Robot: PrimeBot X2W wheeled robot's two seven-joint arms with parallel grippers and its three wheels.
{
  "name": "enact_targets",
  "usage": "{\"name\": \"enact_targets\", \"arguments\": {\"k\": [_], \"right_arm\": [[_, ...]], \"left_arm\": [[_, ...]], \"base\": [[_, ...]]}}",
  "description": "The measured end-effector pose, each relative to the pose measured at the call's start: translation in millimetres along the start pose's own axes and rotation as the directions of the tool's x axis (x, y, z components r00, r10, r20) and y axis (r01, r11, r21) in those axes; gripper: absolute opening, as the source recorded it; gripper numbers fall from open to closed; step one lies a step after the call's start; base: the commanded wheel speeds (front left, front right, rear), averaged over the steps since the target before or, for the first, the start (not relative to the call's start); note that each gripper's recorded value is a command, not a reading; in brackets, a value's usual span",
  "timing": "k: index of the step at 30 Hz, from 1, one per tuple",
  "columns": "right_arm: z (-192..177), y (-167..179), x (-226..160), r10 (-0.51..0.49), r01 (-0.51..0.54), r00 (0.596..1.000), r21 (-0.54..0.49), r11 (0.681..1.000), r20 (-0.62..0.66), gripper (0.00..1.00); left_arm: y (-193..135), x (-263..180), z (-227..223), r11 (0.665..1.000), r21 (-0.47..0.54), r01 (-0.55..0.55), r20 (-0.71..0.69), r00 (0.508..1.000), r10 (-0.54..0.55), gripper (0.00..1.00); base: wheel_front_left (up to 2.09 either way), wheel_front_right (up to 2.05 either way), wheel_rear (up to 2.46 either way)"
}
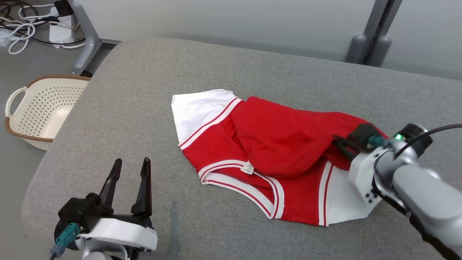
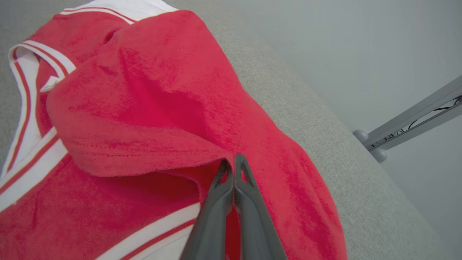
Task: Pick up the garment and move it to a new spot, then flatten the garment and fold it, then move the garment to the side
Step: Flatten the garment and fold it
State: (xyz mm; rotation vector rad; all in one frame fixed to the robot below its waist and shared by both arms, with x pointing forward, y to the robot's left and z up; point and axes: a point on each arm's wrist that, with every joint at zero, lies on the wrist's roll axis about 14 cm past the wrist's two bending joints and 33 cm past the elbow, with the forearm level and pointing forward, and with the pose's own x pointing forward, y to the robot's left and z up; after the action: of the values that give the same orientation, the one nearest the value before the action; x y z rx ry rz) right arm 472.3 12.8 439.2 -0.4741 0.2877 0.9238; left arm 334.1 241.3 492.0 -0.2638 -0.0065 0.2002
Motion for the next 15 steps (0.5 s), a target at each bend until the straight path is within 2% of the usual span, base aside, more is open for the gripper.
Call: {"name": "enact_targets", "arguments": {"k": [4, 7, 9, 12, 14, 15], "right_arm": [[24, -36, -2, -0.116, 0.091, 0.985, 0.19, 0.978, 0.125, 0.0], [30, -71, -6, -0.206, 0.15, 0.966, 0.308, 0.94, 0.159, 0.0], [33, -101, -10, -0.273, 0.186, 0.946, 0.398, 0.898, 0.175, 0.0], [26, -141, -12, -0.343, 0.236, 0.927, 0.477, 0.847, 0.151, 0.0], [17, -168, -12, -0.377, 0.278, 0.918, 0.483, 0.83, 0.12, 0.0], [14, -182, -13, -0.401, 0.294, 0.909, 0.506, 0.811, 0.113, 0.0]], "left_arm": [[-6, 5, -5, 1.0, 0.003, 0.018, -0.016, 1.0, -0.018, 1.0], [-13, 12, -7, 0.999, 0.01, 0.042, -0.022, 0.999, -0.041, 1.0], [-18, 19, -9, 0.998, 0.015, 0.057, -0.029, 0.998, -0.057, 1.0], [-26, 31, -16, 0.996, 0.026, 0.082, -0.049, 0.996, -0.08, 1.0], [-30, 40, -21, 0.995, 0.03, 0.095, -0.057, 0.994, -0.093, 1.0], [-33, 44, -23, 0.994, 0.033, 0.103, -0.062, 0.993, -0.101, 1.0]], "base": [[0.0, 0.0, 0.0], [0.0, 0.0, 0.0], [0.0, 0.0, 0.0], [0.0, 0.0, 0.0], [0.0, 0.0, 0.0], [0.0, 0.0, 0.0]]}}
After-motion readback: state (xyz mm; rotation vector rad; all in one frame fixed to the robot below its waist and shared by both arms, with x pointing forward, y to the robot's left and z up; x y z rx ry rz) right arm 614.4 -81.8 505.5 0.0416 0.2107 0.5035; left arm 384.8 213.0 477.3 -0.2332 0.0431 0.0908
